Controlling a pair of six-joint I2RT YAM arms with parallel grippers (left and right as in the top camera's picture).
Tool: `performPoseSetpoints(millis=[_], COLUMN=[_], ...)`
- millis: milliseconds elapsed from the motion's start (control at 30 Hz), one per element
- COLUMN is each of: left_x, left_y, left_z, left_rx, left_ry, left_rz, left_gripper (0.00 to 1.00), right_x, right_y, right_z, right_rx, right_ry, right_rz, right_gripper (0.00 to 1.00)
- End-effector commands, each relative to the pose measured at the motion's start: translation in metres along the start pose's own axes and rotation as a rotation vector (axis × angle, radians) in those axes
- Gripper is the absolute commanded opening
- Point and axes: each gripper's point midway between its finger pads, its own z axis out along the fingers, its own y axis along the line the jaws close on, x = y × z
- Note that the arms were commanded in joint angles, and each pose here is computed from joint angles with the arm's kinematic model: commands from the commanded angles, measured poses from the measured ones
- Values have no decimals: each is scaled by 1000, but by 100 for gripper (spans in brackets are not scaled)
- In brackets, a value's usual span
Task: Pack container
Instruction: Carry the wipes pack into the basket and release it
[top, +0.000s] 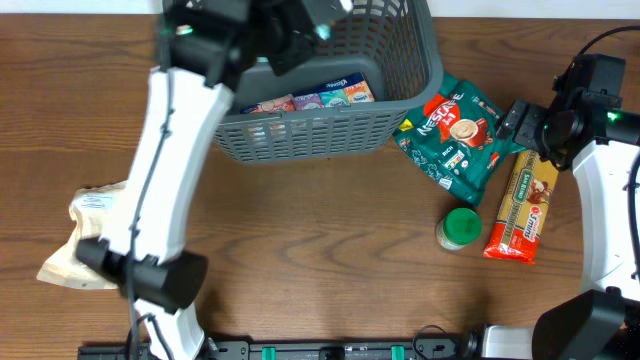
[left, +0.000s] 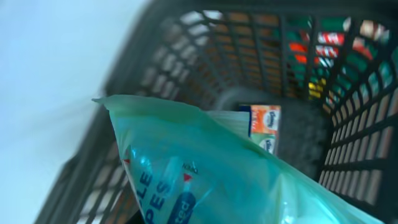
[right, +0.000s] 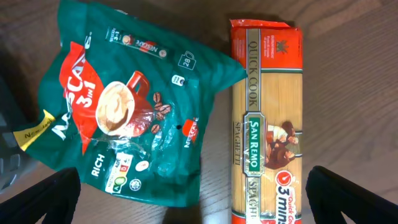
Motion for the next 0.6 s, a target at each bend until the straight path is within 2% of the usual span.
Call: performPoseSetpoints(millis=[0, 300, 367, 433, 567], left_x=[19, 63, 73, 80, 85], left_y=[-5, -29, -37, -43, -48], left_z=[36, 92, 97, 98, 96], left_rx=[53, 175, 208, 235, 256], left_ry=[49, 173, 206, 234, 256], left_rz=[77, -16, -28, -38, -45], left_gripper=[6, 6, 17, 33, 45], right_x=[-6, -2, -2, -2, -2], right_y=[-4, -5, -5, -5, -5], right_z=[-2, -2, -2, -2, -2], right_rx=[11, 16, 16, 16, 16], right_ry=[-14, 4, 5, 5, 4], right_rz=[-3, -23, -23, -23, -23], right_gripper=[99, 99, 99, 99, 99])
